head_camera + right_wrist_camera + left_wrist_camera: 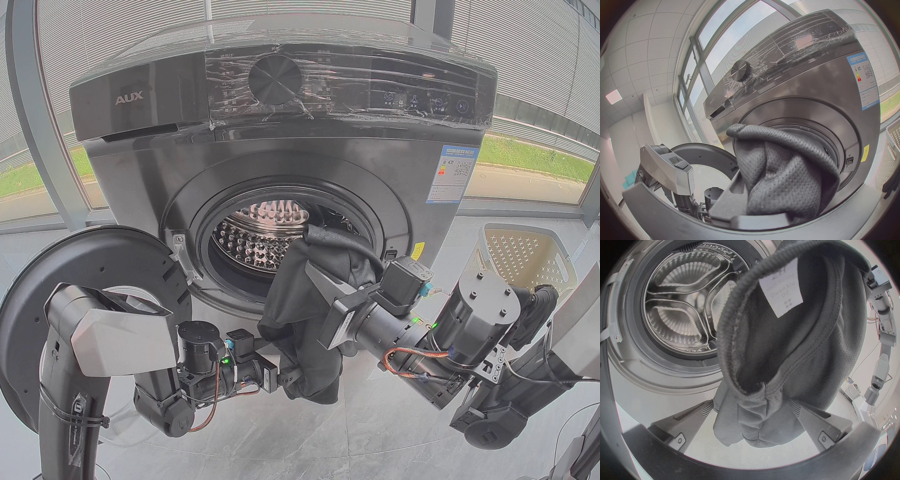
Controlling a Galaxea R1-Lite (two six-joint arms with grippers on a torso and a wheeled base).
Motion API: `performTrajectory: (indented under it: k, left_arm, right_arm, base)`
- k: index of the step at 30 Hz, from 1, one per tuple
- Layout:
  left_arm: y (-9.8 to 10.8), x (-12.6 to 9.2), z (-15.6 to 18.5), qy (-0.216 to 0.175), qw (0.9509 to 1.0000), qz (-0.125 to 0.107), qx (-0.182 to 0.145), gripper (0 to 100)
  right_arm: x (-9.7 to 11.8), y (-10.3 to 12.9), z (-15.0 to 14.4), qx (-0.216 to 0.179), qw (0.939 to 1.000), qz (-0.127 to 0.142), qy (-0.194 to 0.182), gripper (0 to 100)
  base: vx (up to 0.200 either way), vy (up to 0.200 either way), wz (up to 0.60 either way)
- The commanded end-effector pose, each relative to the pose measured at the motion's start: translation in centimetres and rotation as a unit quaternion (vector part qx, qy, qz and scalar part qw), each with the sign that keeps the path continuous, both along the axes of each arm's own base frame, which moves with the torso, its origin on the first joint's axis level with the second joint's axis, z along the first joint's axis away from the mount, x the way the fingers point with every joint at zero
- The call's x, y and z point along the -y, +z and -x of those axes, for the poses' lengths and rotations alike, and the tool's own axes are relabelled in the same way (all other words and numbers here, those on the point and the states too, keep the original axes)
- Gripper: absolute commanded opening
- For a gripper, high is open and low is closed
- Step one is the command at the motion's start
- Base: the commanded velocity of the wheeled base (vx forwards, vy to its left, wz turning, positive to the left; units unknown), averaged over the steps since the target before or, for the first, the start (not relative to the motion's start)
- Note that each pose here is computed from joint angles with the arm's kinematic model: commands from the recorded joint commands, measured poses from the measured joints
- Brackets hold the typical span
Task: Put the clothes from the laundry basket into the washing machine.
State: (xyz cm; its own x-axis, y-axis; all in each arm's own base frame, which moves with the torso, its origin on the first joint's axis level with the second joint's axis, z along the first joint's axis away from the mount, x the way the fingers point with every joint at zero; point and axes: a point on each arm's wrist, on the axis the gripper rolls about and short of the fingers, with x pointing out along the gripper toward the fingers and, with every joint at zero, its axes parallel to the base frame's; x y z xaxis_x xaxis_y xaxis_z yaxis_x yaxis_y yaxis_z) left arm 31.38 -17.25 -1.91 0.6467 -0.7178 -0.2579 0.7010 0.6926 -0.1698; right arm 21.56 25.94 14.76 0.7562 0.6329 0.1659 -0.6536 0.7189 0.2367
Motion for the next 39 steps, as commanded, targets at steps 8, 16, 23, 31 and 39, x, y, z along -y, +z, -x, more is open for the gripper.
performTrajectory:
  k: [8,16,23,31,39]
  left_arm:
    - [-0.3,0.2,-0.2,-0.002,1.0,0.0,0.001,0]
    - [0.0,0.0,-0.2,0.0,1.0,0.002,0.004,0]
    - [3.1,-1.2,0.5,0.011,0.9995,0.013,0.028,0]
    - [8.3,-4.3,3.6,0.033,0.9972,0.024,0.063,0]
    - [10.1,-7.0,4.8,0.061,0.9945,0.019,0.083,0]
  right_arm:
    - [0.0,-0.1,0.0,0.0,1.0,0.0,0.0,0]
    - [0.2,-0.4,-0.3,-0.003,1.0,0.004,-0.005,0]
    - [1.8,-2.1,-1.1,-0.028,0.9987,0.03,-0.029,0]
    - [4.8,-3.6,-1.4,-0.069,0.9967,0.004,-0.042,0]
    - [6.9,-4.7,-1.4,-0.132,0.9887,-0.03,-0.065,0]
  base:
    - [0.0,0.0,0.0]
    - [0.0,0.0,0.0]
    - [0.0,0.0,0.0]
    - [0.0,0.0,0.0]
    - [0.0,0.0,0.0]
